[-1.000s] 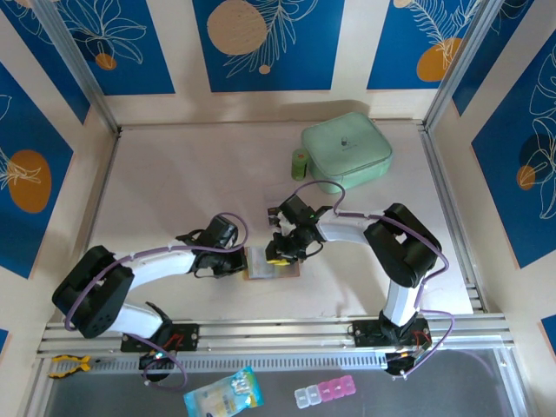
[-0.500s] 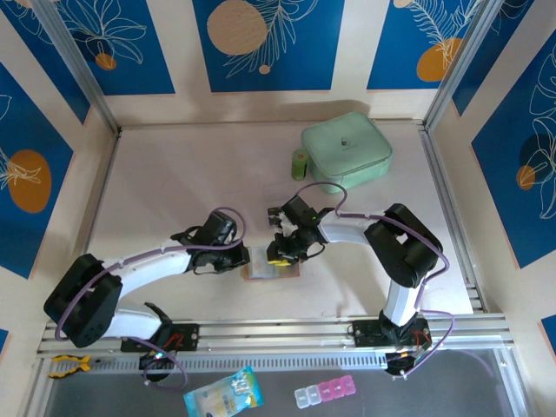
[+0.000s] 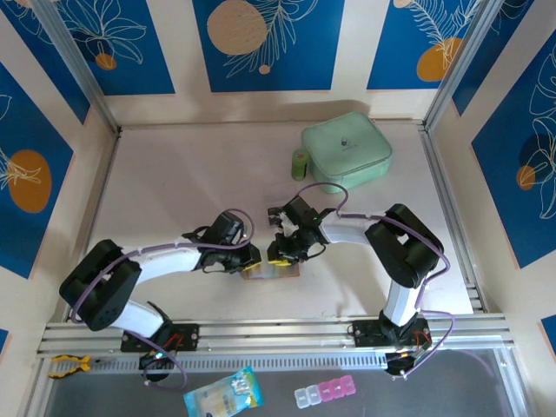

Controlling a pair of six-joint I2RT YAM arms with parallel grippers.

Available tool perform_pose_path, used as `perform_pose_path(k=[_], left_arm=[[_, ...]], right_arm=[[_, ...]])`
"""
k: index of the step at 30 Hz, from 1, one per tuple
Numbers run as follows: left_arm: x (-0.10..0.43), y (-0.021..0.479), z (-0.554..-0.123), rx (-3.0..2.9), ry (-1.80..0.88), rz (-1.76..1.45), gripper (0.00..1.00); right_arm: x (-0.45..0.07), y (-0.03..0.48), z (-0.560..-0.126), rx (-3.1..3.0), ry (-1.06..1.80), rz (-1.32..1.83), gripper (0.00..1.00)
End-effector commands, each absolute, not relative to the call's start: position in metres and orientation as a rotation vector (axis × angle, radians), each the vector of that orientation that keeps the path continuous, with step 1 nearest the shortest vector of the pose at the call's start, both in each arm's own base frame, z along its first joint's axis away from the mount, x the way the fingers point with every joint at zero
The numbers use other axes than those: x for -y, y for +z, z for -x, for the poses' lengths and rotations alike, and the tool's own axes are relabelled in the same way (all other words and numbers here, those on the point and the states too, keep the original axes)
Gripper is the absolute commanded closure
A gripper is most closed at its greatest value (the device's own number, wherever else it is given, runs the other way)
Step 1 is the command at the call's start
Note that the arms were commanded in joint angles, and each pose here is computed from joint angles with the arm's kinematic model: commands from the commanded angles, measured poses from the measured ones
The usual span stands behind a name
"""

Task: Take the credit cards out of the card holder

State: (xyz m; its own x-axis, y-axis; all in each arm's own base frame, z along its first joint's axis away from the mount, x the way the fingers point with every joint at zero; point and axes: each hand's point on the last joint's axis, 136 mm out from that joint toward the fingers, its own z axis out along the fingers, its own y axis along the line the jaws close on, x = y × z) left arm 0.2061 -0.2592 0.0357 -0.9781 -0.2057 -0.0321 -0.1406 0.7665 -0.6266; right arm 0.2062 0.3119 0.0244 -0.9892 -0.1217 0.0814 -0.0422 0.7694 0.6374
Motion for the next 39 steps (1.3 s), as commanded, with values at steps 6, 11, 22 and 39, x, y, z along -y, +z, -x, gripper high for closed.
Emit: perform_pose_path(k=[6,11,22,39], left_arm=[[0.279,0.048,-0.211,-2.824,-1.114,0.259,0.80],[0.281,0.053,-0.212,-2.817,-1.121,0.248,0.81],[0.295,0.066,-0.214,-2.812,-1.143,0.206,0.77],[0.343,0.063,-0.225,-2.840,-1.176,0.116,0.64]], right_arm=[[-0.306,0.032,-0.203,2.843,-1.032,-0.107,0.73],[-0.301,0.044,-0.207,2.877,-1.043,-0.104,0.72],[-0.280,0.079,-0.214,2.969,-1.060,-0.105,0.72],[-0.238,0.099,-0.219,3.019,-1.115,0.001,0.71]])
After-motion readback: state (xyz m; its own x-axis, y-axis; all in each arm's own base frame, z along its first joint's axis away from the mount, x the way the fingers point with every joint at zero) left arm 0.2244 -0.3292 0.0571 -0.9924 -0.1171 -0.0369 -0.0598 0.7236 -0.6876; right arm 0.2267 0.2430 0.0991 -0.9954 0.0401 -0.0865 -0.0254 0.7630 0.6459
